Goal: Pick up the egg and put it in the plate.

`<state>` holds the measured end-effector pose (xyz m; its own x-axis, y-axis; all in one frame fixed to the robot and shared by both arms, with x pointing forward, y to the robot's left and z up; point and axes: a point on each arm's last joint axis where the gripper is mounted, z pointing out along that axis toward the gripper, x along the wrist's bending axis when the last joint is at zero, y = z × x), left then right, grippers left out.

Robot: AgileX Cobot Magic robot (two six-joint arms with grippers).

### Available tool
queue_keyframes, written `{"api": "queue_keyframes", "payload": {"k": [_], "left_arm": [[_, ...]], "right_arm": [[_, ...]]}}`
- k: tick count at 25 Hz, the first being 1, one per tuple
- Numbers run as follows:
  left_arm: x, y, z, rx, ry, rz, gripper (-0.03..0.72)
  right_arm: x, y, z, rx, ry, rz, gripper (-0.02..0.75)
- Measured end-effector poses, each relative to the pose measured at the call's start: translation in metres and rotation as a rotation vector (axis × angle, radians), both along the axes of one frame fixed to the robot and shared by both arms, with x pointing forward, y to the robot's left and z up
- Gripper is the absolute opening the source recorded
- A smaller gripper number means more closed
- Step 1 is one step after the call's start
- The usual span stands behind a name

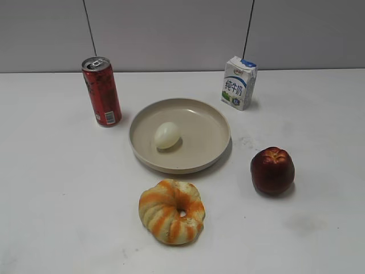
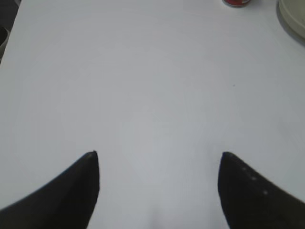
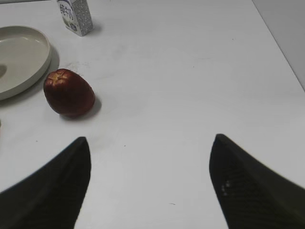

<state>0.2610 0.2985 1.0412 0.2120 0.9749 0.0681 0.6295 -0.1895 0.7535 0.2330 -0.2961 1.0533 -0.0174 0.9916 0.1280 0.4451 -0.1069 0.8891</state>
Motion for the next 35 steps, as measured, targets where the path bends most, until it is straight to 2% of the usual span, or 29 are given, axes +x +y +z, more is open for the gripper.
{"api": "queue_keyframes", "payload": {"k": [14,26,35], "left_arm": [[0.001,0.0,0.0,0.001,-0.009,0.0,0.577],[0.0,0.001,0.0,0.0,-0.016,0.028,0.523],[-0.023,0.004,0.002,-0.018,-0.173,0.104,0.512]], "right_arm": [[0.0,0.0,0.0,0.0,0.0,0.0,0.585],[0.0,0.0,0.0,0.0,0.0,0.0,0.585],[0.0,0.0,0.0,0.0,0.0,0.0,0.585]]}}
